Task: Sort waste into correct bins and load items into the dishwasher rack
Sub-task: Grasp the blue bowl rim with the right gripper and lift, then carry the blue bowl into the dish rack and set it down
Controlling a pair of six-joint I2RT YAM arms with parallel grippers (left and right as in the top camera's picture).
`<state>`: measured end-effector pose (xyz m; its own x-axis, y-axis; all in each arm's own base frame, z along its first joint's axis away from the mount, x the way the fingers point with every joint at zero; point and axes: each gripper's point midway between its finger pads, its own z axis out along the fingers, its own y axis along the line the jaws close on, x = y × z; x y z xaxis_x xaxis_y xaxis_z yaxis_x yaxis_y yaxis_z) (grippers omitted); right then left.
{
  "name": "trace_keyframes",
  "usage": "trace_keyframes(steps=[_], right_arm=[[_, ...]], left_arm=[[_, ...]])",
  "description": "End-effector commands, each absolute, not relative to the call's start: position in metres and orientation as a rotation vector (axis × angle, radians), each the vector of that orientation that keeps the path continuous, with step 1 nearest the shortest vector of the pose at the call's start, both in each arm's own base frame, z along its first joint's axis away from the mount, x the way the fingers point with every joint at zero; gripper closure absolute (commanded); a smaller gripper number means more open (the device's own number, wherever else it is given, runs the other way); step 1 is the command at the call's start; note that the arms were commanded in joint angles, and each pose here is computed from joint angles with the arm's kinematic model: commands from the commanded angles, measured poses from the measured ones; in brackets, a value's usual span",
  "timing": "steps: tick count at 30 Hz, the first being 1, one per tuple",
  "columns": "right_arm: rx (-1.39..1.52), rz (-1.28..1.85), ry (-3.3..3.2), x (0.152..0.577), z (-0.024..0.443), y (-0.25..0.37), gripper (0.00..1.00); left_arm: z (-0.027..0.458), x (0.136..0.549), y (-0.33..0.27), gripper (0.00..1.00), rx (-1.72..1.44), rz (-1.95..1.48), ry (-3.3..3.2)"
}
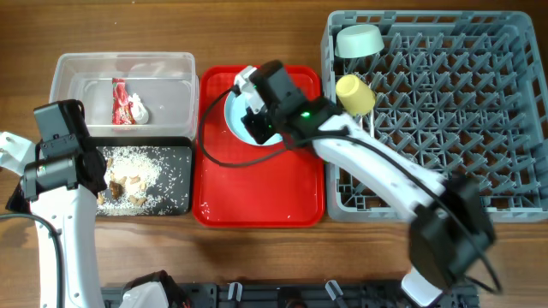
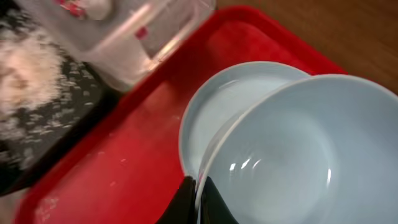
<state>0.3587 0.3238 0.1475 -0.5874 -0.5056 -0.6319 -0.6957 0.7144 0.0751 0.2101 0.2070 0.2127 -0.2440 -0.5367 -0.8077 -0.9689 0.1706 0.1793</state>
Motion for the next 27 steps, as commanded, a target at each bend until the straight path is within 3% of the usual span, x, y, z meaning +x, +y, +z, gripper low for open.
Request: trace_keyframes(steps=[1,9,16,27], right_arm=[[-0.799,0.553,2.320,0.344,0.196,0.315,0.96],[-0.646,1.066,2.333,0.319,0.260,0.274,0.96],[-0.479,1.555,2.273,0.317,0.289,0.229,0.96],[-0.332,1.771,2.184,0.315,0.263,0.175,0.96]], left_arm=[[0.217,0.208,0.210,0.00,-1.424,0.971,1.843],[0.217,0.208,0.210,0.00,-1.424,0.971,1.843],[0.217,0.208,0.210,0.00,-1.424,0.971,1.843],[0.217,0.208,0.210,0.00,-1.424,0.971,1.843]])
